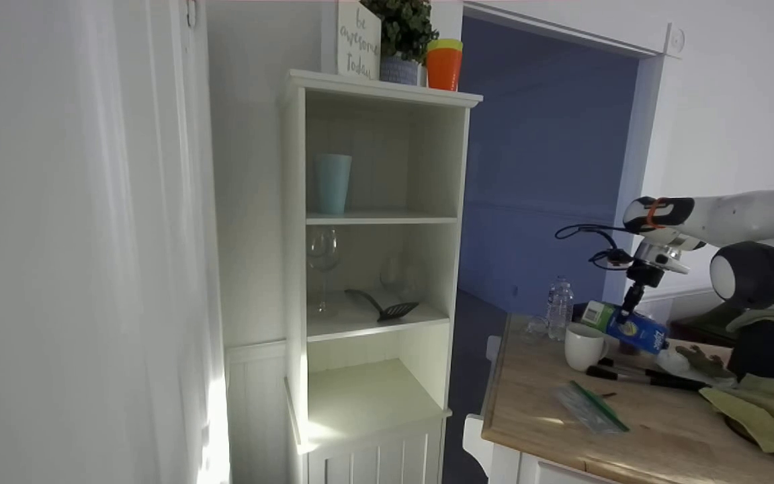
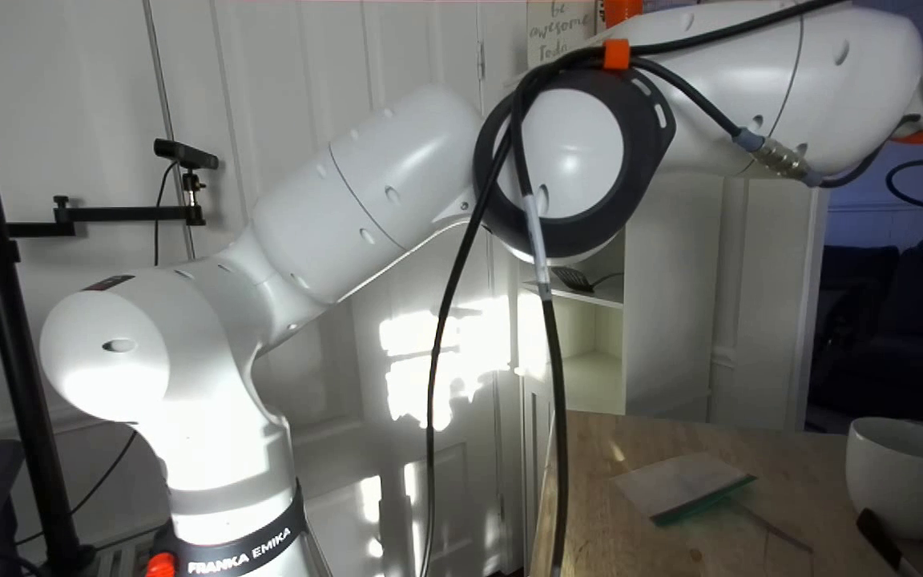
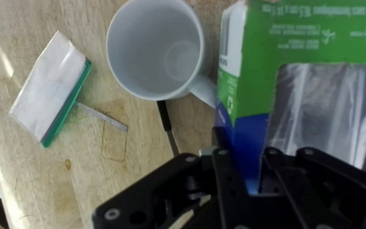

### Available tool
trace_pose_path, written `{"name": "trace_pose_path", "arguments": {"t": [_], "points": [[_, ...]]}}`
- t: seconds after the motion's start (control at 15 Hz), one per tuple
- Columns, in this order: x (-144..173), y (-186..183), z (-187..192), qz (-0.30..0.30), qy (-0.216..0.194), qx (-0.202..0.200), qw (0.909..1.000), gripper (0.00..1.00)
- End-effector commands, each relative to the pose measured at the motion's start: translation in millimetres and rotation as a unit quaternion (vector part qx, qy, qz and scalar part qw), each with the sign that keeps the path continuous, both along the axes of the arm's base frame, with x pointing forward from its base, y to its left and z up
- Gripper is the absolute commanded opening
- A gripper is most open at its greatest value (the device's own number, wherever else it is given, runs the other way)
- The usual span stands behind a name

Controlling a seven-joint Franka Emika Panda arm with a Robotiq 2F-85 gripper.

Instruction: Move the blue box forward

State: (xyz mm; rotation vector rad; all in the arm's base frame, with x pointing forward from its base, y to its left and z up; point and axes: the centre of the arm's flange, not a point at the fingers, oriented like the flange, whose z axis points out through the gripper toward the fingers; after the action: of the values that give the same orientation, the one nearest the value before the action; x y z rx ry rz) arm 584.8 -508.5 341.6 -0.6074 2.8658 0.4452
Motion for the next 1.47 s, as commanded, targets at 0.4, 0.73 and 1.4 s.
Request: {"name": "trace_pose_path", "arguments": {"t": [0.4, 0.73, 1.4], "points": [[35, -35, -19, -0.01, -0.037, -0.048, 0.9981, 0.02], [32, -37, -29, -0.005, -0.022, -0.066, 0.9975, 0.02], [26, -22, -53, 0.012, -0.001, -0.075, 0.9971, 0.02]]}}
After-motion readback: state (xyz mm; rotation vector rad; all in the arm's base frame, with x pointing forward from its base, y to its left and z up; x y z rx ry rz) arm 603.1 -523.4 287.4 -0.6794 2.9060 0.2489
